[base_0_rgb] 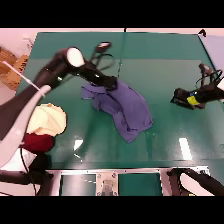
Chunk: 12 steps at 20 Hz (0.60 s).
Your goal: Fold the shirts.
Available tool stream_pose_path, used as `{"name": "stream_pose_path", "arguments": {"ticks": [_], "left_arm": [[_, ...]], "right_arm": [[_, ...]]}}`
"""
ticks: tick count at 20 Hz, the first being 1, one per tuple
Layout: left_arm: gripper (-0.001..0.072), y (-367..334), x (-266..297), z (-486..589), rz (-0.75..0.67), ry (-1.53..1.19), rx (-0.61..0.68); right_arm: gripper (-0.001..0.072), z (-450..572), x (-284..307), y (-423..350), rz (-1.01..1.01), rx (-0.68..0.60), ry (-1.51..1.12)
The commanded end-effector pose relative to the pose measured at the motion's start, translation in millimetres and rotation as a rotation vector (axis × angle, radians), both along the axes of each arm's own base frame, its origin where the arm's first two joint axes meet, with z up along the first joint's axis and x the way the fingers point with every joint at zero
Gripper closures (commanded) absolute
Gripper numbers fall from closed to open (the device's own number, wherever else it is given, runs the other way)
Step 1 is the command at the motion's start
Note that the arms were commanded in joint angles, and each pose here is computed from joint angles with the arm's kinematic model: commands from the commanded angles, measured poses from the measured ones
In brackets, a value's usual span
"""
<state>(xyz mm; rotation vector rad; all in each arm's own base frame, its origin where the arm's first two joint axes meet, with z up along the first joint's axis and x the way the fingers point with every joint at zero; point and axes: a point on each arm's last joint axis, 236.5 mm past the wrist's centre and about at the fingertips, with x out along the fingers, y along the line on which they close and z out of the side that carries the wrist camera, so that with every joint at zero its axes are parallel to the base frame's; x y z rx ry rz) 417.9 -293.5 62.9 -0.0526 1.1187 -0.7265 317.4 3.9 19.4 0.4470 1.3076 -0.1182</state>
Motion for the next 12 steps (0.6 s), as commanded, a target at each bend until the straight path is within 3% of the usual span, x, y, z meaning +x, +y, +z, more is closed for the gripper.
{"name": "stream_pose_path", "arguments": {"ticks": [1,5,8,12], "left_arm": [[0.0029,102.8,25.6,-23.8,0.176,0.103,0.091],[0.0029,174.5,36.7,-75.0,0.375,0.175,0.080],[0.0029,179.5,45.4,-115.3,0.471,0.163,0.042],[0.0029,145.1,65.6,-145.7,0.511,0.181,-0.104]], "right_arm": [[0.0352,-48.3,-38.1,19.6,-0.020,0.101,0.136],[0.0339,-87.7,-54.3,76.2,-0.032,0.327,0.130],[0.0333,-102.5,-58.7,96.4,-0.040,0.364,0.114],[0.0333,-113.4,-46.1,118.6,-0.026,0.365,0.073]]}}
